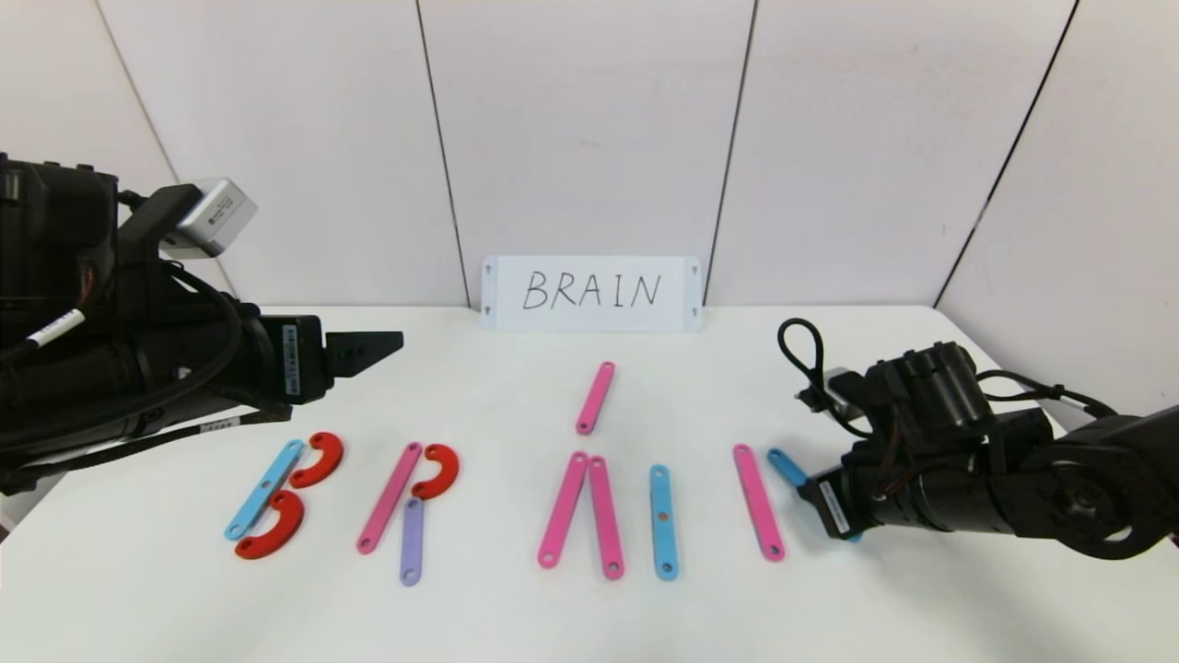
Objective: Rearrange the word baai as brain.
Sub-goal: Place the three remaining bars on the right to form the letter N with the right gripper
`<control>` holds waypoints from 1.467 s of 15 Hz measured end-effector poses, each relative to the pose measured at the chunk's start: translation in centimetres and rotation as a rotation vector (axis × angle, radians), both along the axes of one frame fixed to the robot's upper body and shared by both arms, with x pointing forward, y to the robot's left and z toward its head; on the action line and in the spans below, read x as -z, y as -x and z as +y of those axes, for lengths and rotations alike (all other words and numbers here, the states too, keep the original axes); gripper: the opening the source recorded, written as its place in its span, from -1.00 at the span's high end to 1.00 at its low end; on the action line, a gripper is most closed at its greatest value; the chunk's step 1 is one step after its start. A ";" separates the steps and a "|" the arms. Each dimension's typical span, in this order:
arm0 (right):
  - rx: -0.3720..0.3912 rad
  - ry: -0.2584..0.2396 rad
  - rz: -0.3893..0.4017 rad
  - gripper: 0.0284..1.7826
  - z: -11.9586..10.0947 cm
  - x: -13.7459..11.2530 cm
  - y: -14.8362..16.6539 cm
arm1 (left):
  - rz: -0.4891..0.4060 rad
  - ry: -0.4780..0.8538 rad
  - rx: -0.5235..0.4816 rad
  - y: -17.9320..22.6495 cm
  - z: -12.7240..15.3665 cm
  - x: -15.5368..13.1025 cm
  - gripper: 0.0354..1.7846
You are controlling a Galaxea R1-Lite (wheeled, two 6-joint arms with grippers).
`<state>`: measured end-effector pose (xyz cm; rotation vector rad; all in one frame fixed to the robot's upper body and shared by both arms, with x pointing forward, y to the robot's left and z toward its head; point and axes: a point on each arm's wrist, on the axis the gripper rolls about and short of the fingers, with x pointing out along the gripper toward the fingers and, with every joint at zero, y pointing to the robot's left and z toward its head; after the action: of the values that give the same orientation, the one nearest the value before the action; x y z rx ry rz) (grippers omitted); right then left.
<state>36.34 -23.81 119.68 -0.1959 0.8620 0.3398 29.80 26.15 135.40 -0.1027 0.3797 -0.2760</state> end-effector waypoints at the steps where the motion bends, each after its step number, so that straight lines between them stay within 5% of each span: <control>1: -0.009 0.006 -0.006 0.70 -0.1 0.0 -0.1 | 0.001 0.000 0.000 0.0 0.0 0.0 -0.93; 22: -0.078 -0.005 0.000 0.63 0.3 0.9 -0.6 | -0.001 0.000 0.000 0.0 0.0 0.0 -0.93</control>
<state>36.97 -23.51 118.75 -0.2247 0.8547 0.4147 29.83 26.14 135.42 -0.1028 0.3791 -0.2761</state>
